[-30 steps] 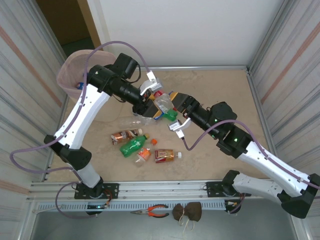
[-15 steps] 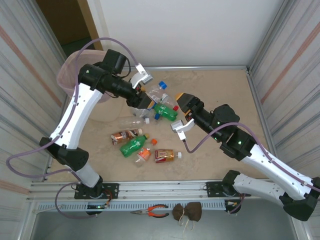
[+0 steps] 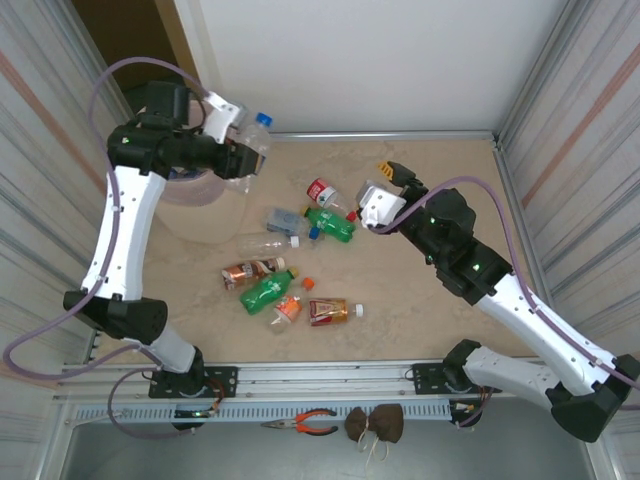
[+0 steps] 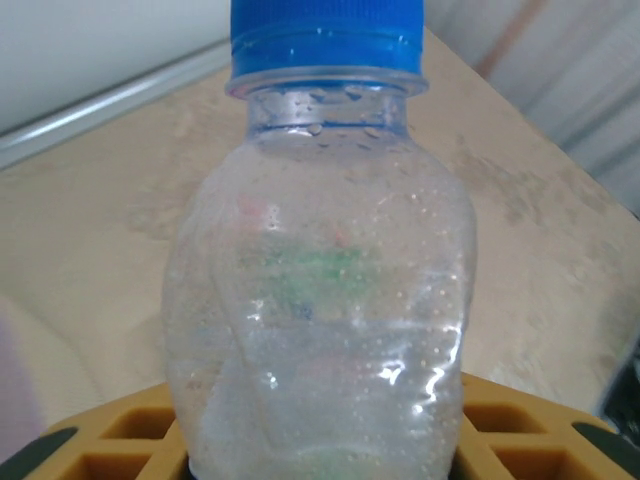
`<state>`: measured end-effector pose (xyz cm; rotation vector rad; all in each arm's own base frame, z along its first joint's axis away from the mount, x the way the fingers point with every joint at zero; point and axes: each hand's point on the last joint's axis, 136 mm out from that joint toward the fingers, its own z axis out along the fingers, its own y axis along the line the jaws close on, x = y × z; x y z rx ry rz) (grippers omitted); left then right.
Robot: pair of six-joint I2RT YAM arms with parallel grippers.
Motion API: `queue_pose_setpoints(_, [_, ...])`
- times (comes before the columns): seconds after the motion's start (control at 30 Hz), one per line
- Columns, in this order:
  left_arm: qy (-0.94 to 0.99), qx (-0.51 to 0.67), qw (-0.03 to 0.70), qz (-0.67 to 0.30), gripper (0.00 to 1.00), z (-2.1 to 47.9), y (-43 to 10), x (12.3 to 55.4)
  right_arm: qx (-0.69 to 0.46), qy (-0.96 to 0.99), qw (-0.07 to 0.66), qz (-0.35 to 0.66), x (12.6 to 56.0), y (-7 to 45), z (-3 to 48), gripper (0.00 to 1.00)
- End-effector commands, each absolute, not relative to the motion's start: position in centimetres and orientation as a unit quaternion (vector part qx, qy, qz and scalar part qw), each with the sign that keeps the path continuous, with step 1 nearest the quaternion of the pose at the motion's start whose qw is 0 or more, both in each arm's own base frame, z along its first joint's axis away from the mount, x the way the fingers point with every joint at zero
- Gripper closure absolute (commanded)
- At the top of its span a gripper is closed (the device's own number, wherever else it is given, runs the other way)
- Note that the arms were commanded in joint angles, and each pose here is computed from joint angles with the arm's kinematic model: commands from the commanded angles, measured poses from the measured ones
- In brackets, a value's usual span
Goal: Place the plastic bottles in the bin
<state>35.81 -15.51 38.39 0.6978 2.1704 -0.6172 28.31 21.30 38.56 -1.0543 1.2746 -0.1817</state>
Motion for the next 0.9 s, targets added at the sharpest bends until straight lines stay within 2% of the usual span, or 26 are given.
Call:
queue_pose_setpoints(0.0, [0.843, 0.222, 0.441, -0.215, 0.56, 41.5, -12.5, 37.1, -0.386, 0.624, 0.680, 0.006, 28.5, 20.8, 39.0, 0.32])
queue_pose_setpoints(0.2, [0.846, 0.167, 0.475, -0.178, 0.57, 43.1, -7.8, 39.5, -0.386, 0.636, 0.669, 0.014, 28.3, 20.7, 38.3, 0.33])
queue_pose_setpoints(0.37, [0.864, 0.128, 0.478, -0.091, 0.57, 42.1, -3.6, 42.0, -0.381, 0.639, 0.667, 0.030, 28.1, 20.9, 38.2, 0.32])
queue_pose_setpoints(0.53, [0.881, 0.122, 0.457, -0.008, 0.57, 40.4, -0.5, 44.0, -0.385, 0.642, 0.662, 0.040, 28.2, 21.3, 37.8, 0.31])
queue_pose_setpoints(0.87, [0.907, 0.116, 0.392, 0.099, 0.57, 36.2, 4.3, 46.7, -0.390, 0.649, 0.651, 0.049, 28.2, 21.7, 37.0, 0.31])
